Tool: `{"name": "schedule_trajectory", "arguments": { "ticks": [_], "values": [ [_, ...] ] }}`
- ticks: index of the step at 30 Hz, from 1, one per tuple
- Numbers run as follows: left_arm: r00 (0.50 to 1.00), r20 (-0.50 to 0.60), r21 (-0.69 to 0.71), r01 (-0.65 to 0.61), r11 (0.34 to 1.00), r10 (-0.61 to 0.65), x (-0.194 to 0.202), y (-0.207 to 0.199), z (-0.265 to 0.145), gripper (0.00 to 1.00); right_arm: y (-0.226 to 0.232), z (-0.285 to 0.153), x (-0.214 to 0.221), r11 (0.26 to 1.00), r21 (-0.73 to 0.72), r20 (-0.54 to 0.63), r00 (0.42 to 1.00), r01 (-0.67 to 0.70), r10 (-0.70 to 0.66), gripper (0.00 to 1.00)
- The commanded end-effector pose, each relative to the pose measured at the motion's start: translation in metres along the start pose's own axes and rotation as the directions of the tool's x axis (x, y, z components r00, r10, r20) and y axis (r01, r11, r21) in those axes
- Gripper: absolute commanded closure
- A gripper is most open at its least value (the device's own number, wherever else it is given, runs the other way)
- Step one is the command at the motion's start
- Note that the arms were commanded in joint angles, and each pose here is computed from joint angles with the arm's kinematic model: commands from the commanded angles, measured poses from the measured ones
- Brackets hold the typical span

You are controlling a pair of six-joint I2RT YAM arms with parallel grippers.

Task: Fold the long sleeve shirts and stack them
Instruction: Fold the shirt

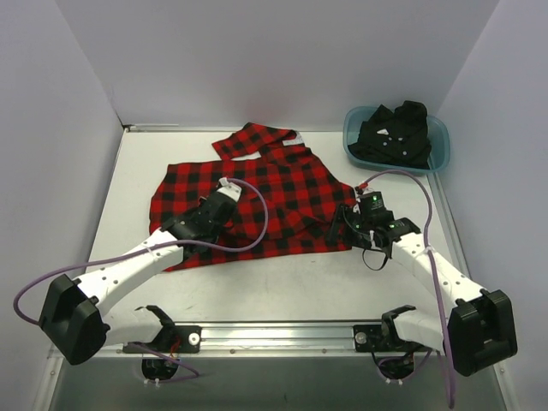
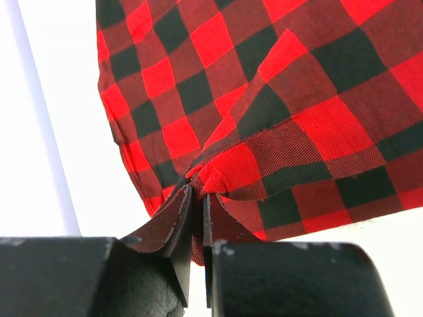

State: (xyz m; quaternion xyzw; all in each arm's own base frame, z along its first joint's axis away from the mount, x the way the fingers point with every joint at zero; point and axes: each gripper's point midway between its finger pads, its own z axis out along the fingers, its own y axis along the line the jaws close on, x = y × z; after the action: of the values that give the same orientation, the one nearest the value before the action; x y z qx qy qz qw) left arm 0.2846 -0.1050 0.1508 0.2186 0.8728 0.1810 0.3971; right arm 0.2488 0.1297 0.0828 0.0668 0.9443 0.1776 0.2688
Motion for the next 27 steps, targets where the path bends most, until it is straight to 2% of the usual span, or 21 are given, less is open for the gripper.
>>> {"name": "schedule_trajectory", "arguments": {
  "ticks": [1, 8, 14, 16, 21, 22, 24, 25, 27],
  "values": [
    [0.995, 0.021, -0.017, 0.098, 0.995, -0.097, 0.001, 0.006, -0.006, 1.00, 0.016, -0.001, -0.014, 0.999, -0.040, 0.023, 1.000, -0.001, 0.001, 0.32],
    [0.993, -0.056, -0.051, 0.101, 0.994, -0.104, 0.022, 0.006, -0.005, 1.00, 0.031, 0.004, -0.026, 0.998, -0.069, 0.032, 0.999, -0.001, 0.003, 0.33],
    [0.997, -0.079, -0.138, 0.003, 0.990, -0.014, 0.028, 0.017, 0.002, 0.99, 0.037, 0.009, -0.024, 0.996, -0.084, 0.018, 1.000, 0.003, -0.001, 0.33],
    [0.996, -0.085, -0.138, 0.007, 0.990, -0.018, 0.028, 0.015, 0.003, 0.75, 0.037, 0.010, -0.023, 0.997, -0.081, 0.014, 1.000, 0.000, 0.001, 0.34],
    [0.997, -0.062, -0.124, 0.046, 0.991, -0.054, 0.025, 0.017, -0.005, 0.52, 0.040, 0.011, -0.024, 0.996, -0.089, 0.009, 1.000, 0.005, -0.004, 0.33],
    [0.996, -0.054, -0.128, 0.065, 0.990, -0.072, 0.023, 0.019, -0.007, 0.41, 0.041, 0.011, -0.026, 0.996, -0.091, 0.008, 1.000, 0.005, -0.004, 0.33],
    [0.995, -0.043, -0.134, 0.089, 0.987, -0.095, 0.021, 0.026, -0.015, 0.28, 0.043, 0.014, -0.027, 0.996, -0.094, -0.003, 1.000, 0.005, -0.005, 0.33],
    [0.992, -0.026, -0.140, 0.120, 0.983, -0.124, 0.015, 0.030, -0.019, 0.18, 0.047, 0.013, -0.032, 0.995, -0.103, 0.004, 1.000, 0.008, -0.008, 0.33],
    [0.989, -0.018, -0.145, 0.143, 0.979, -0.147, 0.012, 0.038, -0.028, 0.12, 0.053, 0.016, -0.034, 0.994, -0.109, -0.006, 1.000, 0.014, -0.015, 0.34]
  ]
}}
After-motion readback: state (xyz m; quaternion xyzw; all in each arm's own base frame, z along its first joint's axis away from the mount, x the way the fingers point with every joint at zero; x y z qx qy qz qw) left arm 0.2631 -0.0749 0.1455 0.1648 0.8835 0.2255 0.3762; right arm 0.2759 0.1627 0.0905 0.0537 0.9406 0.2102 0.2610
